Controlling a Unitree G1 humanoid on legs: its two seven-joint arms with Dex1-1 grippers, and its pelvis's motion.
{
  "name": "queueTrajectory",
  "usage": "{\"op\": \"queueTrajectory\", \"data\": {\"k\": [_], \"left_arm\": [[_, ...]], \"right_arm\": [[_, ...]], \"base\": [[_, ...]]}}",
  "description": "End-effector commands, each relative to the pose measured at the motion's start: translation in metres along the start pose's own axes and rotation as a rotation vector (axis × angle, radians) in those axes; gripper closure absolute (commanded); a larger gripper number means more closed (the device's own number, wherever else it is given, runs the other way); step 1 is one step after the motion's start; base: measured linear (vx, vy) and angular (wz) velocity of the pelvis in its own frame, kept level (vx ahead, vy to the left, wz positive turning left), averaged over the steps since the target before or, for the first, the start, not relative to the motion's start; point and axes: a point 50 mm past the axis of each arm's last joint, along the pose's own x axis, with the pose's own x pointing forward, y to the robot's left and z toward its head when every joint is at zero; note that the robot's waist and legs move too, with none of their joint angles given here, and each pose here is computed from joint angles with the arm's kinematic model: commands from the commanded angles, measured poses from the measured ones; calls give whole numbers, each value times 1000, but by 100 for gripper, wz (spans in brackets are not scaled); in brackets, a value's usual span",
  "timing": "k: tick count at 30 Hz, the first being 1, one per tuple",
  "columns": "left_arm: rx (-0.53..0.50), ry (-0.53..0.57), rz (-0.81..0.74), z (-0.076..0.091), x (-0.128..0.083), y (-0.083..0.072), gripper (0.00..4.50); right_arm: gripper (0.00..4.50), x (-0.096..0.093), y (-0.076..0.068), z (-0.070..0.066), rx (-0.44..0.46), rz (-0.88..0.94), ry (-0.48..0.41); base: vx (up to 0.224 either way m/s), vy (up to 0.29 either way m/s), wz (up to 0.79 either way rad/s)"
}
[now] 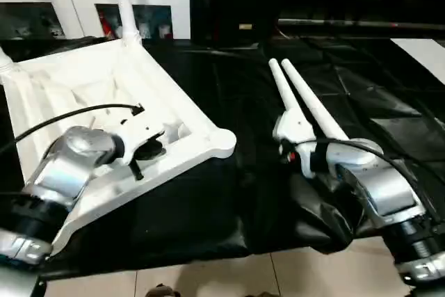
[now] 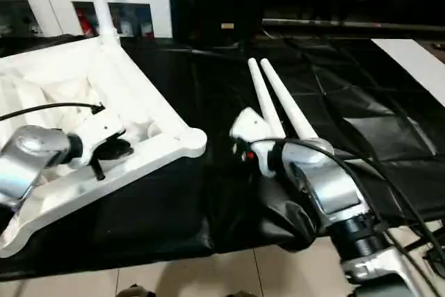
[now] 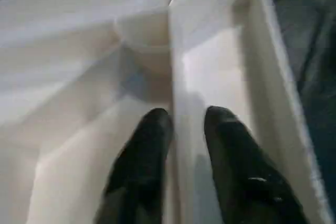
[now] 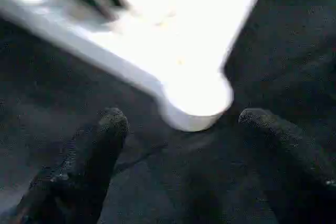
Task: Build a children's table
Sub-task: Rotate table base, then pick table leg
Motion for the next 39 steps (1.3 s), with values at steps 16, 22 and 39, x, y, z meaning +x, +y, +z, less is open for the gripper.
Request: {"op": "queueTrajectory", "data": {"k": [16,22,39], "left_arm": [[-46,-344,-41,48,-28,1,184],[-33,-343,-115,50,-20,-22,132],[-62,-334,-155,58,-26,-45,132]], "right_arm": [[0,6,-87,2,328,-615,220],[0,5,-94,-8,429,-638,317],[0,20,-81,-19,604,-544,334]], "base": [[0,0,0],[0,0,0],[0,0,0]]}}
